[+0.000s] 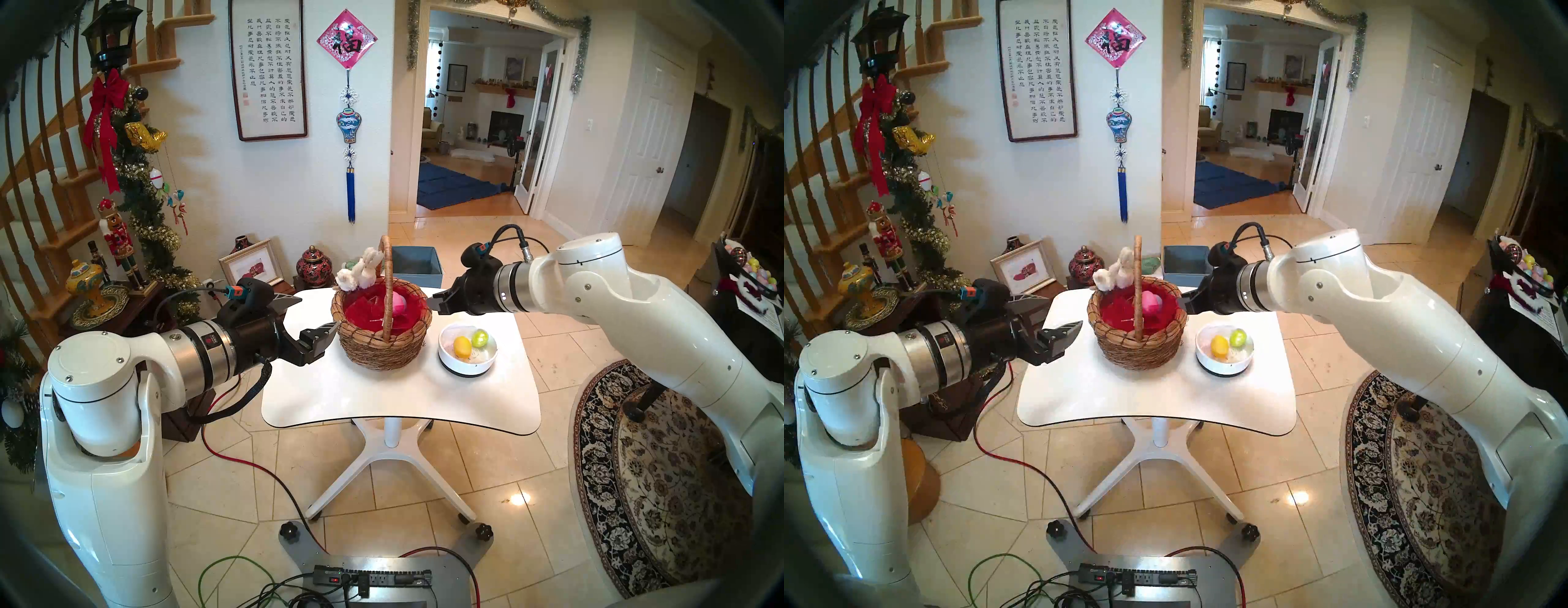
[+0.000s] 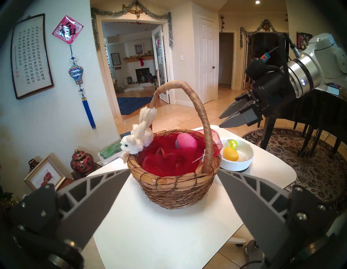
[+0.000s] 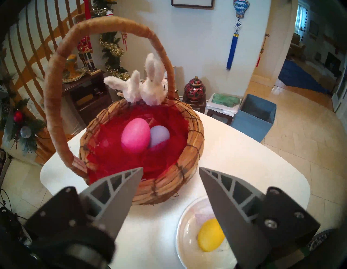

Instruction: Put easter egg into basket

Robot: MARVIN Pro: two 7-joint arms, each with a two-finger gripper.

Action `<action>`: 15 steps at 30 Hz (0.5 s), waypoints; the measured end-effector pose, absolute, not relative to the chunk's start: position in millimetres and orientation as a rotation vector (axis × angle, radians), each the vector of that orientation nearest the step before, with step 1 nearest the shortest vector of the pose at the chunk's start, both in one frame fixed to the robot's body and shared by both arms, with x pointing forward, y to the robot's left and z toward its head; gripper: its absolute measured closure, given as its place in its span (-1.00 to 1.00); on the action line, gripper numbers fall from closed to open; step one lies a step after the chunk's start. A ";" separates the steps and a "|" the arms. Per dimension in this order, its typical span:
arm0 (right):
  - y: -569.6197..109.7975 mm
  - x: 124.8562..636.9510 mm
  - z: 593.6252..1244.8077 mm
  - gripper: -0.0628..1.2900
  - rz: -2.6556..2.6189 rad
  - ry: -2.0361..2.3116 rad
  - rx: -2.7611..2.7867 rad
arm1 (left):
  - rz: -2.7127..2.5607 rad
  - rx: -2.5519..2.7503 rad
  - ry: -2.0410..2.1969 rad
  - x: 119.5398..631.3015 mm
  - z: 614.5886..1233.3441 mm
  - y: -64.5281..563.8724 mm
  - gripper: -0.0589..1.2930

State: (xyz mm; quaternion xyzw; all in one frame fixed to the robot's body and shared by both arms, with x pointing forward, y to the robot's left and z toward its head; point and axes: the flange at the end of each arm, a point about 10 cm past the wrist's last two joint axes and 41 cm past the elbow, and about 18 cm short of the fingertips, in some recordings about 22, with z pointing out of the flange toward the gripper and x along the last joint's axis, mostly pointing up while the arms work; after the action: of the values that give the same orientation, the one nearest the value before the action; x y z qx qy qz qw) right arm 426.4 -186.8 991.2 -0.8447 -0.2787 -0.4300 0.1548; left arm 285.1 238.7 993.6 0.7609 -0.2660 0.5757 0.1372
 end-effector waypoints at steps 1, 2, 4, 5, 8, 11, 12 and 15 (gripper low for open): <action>-188.6 424.5 990.7 -0.27 -1.233 -0.791 -2.427 | 1.666 2.202 -0.770 285.1 993.6 238.7 -0.95; -189.7 423.3 990.4 -0.27 -1.234 -0.785 -2.430 | 1.666 2.202 -0.770 285.1 993.6 238.7 -0.95; -192.6 419.6 989.3 -0.27 -1.235 -0.769 -2.441 | 1.666 2.202 -0.770 285.1 993.6 238.7 -0.95; -193.9 418.1 988.6 -0.27 -1.234 -0.762 -2.446 | 1.666 2.202 -0.770 285.1 993.6 238.7 -0.95; -198.4 412.9 985.1 -0.27 -1.229 -0.732 -2.462 | 1.666 2.202 -0.770 285.1 993.6 238.7 -0.95; -201.8 409.1 981.2 -0.27 -1.223 -0.708 -2.477 | 1.666 2.202 -0.770 285.1 993.6 238.7 -0.95; -202.6 408.3 980.3 -0.27 -1.221 -0.704 -2.480 | 1.666 2.202 -0.770 285.1 993.6 238.7 -0.95; -205.7 404.7 975.6 -0.27 -1.213 -0.681 -2.491 | 1.666 2.202 -0.770 285.1 993.6 238.7 -0.95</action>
State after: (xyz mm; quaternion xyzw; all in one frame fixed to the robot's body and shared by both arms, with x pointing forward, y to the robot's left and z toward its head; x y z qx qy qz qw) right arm 404.7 -205.7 975.6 -0.8640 -0.2362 -0.4207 0.1440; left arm 285.1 238.7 993.6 0.7609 -0.2660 0.5757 0.1372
